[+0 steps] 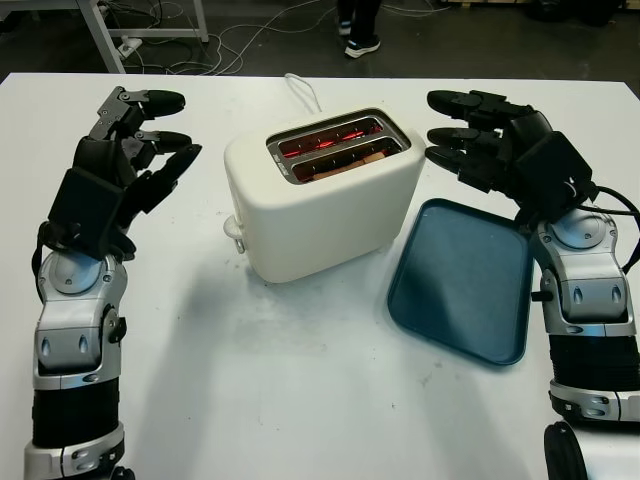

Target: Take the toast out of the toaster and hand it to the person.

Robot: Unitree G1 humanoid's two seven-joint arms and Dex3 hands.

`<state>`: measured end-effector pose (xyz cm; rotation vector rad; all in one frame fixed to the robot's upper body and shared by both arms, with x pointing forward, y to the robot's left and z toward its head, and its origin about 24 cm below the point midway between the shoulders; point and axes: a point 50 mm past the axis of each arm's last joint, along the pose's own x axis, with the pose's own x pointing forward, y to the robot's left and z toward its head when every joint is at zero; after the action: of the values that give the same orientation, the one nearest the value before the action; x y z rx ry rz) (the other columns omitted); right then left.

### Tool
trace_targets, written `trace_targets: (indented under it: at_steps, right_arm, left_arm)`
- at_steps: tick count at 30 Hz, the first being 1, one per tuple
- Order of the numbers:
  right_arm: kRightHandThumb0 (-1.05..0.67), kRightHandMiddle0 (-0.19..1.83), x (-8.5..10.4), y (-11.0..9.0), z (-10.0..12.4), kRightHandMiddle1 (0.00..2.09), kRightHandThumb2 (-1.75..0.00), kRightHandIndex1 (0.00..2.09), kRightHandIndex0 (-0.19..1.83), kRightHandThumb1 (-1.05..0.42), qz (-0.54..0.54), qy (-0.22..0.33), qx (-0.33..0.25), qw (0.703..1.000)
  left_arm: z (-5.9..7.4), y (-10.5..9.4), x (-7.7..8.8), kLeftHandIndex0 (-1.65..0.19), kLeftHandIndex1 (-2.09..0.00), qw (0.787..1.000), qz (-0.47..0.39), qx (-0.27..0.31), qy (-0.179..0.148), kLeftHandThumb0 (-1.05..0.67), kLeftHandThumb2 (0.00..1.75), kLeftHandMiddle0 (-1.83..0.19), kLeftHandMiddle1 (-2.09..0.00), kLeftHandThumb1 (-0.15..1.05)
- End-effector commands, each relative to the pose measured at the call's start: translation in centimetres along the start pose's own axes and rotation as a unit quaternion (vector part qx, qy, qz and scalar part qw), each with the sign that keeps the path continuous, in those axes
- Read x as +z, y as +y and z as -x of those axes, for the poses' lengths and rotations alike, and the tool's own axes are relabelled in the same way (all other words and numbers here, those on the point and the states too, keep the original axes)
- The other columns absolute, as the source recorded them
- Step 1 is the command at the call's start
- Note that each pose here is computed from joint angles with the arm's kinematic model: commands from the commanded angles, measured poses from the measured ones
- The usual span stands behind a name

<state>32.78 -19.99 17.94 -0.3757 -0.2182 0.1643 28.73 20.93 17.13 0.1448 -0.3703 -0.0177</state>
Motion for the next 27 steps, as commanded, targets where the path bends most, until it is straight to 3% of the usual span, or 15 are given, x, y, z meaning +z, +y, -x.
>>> trace_targets:
  at_steps: [1, 14, 27]
  right_arm:
    - [-0.24, 0.65, -0.2, 0.0, 0.2, 0.00, -0.01, 0.40, 0.54, -0.92, -0.009, -0.006, 0.002, 1.000]
    - [-0.25, 0.62, -0.1, -1.0, 0.4, 0.00, -0.03, 0.45, 0.47, -0.92, 0.002, -0.008, -0.014, 1.000]
    - [0.07, 0.53, -0.9, -1.7, 1.6, 0.00, -0.18, 0.37, 0.44, -0.92, -0.019, -0.010, -0.028, 0.999]
  left_arm:
    - [0.3, 0.0, -0.1, -0.15, -1.11, 1.000, -0.003, 0.004, -0.001, -0.83, 0.00, -0.14, -1.28, 0.90]
    - [0.3, 0.2, 0.0, -0.15, -1.11, 1.000, -0.006, 0.007, -0.002, -0.83, 0.00, -0.14, -1.29, 0.90]
    - [0.7, 0.4, -0.2, -0.16, -1.11, 1.000, -0.001, 0.014, 0.005, -0.82, 0.00, -0.13, -1.29, 0.91]
